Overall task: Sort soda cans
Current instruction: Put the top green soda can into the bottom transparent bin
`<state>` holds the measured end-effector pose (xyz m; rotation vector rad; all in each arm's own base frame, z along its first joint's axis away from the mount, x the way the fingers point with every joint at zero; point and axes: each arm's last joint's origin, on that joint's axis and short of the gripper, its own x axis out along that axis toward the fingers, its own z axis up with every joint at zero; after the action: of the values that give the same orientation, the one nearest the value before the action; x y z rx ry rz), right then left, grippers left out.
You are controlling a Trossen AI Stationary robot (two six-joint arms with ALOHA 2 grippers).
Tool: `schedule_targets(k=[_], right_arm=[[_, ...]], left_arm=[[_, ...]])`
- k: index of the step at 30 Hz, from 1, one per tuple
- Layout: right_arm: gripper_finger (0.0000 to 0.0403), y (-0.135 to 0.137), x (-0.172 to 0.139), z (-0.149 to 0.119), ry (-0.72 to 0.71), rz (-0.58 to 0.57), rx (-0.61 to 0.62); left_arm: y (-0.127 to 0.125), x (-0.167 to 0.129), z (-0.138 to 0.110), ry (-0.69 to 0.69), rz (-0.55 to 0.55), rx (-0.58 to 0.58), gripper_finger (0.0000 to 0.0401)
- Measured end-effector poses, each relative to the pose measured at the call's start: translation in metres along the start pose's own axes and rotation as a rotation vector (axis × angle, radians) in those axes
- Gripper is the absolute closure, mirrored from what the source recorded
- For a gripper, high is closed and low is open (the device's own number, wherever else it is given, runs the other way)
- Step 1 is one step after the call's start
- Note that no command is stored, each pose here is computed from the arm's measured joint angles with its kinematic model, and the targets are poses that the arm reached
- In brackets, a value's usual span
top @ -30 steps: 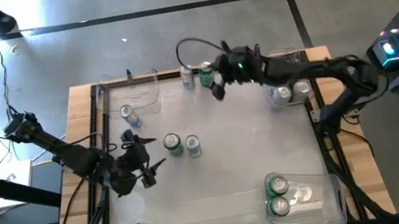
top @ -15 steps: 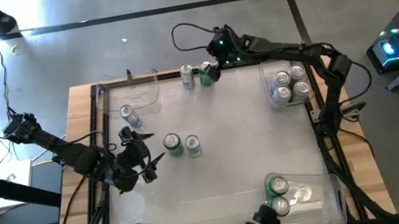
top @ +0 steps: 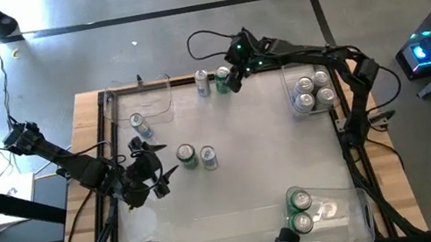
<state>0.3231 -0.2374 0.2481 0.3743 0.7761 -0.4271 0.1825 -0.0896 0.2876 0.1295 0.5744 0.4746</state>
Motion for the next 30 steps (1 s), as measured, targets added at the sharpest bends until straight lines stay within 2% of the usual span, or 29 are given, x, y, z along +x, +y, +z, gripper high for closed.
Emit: schedule_targets(k=[7, 10, 12, 14, 16, 17, 22, 30], right_arm=[[0.0046, 0.006, -0.007, -0.003, 0.070, 0.099, 0.015], [0.0046, 0.012, -0.010, 0.002, 0.054, 0.146, -0.060], [0.0046, 0.014, -0.011, 0.006, 0.028, 0.082, -0.112], [0.0046, 0.013, -0.011, 0.010, -0.007, -0.059, -0.133], [0.0046, 0.004, -0.009, 0.013, -0.037, -0.138, -0.107], [0.0046, -0.002, -0.008, 0.014, -0.047, -0.140, -0.075], [0.0046, -0.035, 0.010, 0.005, -0.009, -0.050, 0.104], [0.0046, -0.040, 0.011, 0.006, -0.019, -0.003, 0.110]], left_arm=[[0.000, 0.000, 0.000, 0.005, -0.008, -0.003, 0.0072], [0.000, 0.000, 0.000, 0.005, -0.007, -0.003, 0.0072], [0.000, 0.000, 0.000, 0.005, -0.008, -0.002, 0.0072], [0.000, 0.000, 0.000, 0.005, -0.007, -0.003, 0.0072], [0.000, 0.000, 0.000, 0.005, -0.007, -0.003, 0.0072], [0.000, 0.000, 0.000, 0.005, -0.007, -0.003, 0.0072], [0.000, 0.000, 0.000, 0.001, -0.001, -0.006, 0.0072], [0.000, 0.000, 0.000, 0.000, -0.001, -0.014, 0.0072]])
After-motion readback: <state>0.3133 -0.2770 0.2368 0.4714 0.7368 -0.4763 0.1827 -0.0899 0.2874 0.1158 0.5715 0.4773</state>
